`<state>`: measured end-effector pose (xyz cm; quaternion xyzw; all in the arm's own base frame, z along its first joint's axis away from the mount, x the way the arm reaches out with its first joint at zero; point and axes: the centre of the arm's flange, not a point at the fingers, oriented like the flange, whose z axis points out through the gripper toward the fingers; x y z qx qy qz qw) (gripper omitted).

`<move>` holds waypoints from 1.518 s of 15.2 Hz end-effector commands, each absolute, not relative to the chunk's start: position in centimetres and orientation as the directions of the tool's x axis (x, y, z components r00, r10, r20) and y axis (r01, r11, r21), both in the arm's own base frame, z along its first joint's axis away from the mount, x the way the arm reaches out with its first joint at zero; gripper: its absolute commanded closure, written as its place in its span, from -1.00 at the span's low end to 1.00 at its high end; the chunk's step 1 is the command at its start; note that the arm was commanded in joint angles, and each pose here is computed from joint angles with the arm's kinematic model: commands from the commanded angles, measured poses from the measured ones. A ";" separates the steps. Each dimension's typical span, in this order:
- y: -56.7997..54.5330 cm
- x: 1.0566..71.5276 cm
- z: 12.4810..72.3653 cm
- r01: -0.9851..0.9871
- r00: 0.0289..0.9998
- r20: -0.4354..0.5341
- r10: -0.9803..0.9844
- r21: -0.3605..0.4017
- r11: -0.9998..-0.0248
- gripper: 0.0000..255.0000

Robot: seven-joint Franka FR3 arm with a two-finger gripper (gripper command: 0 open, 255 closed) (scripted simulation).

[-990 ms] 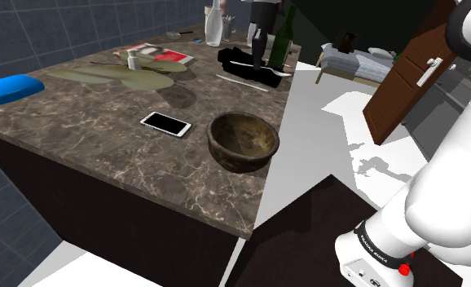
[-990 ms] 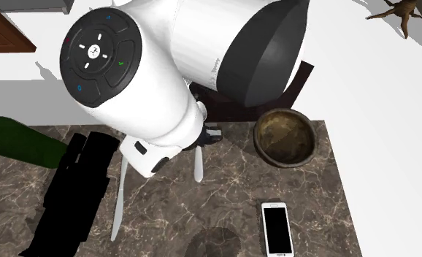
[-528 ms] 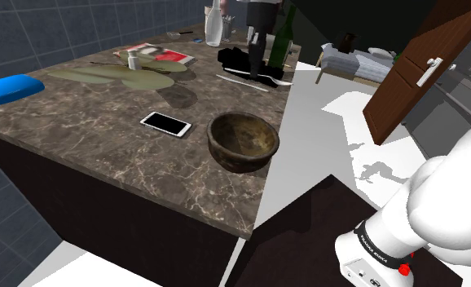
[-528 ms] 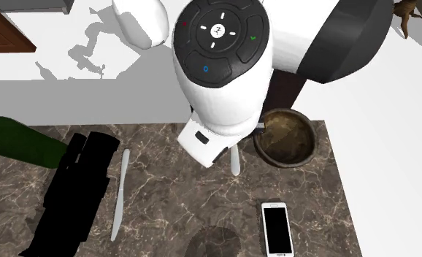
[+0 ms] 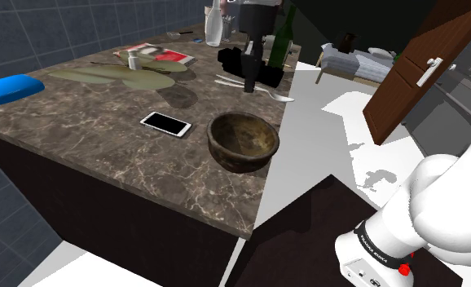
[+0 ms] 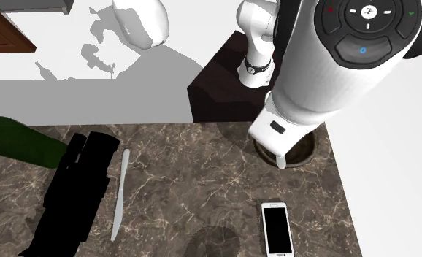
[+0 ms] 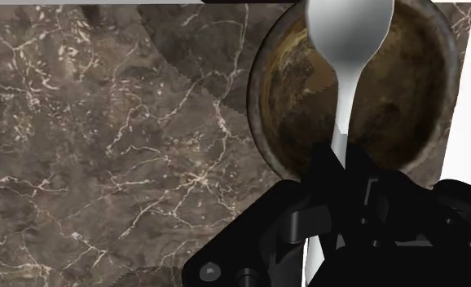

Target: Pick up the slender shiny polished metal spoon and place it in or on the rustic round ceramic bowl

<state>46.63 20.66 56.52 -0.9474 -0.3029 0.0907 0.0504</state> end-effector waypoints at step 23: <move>24.9 42.7 48.7 0.564 0.801 -0.142 0.582 -0.150 -0.812 1.00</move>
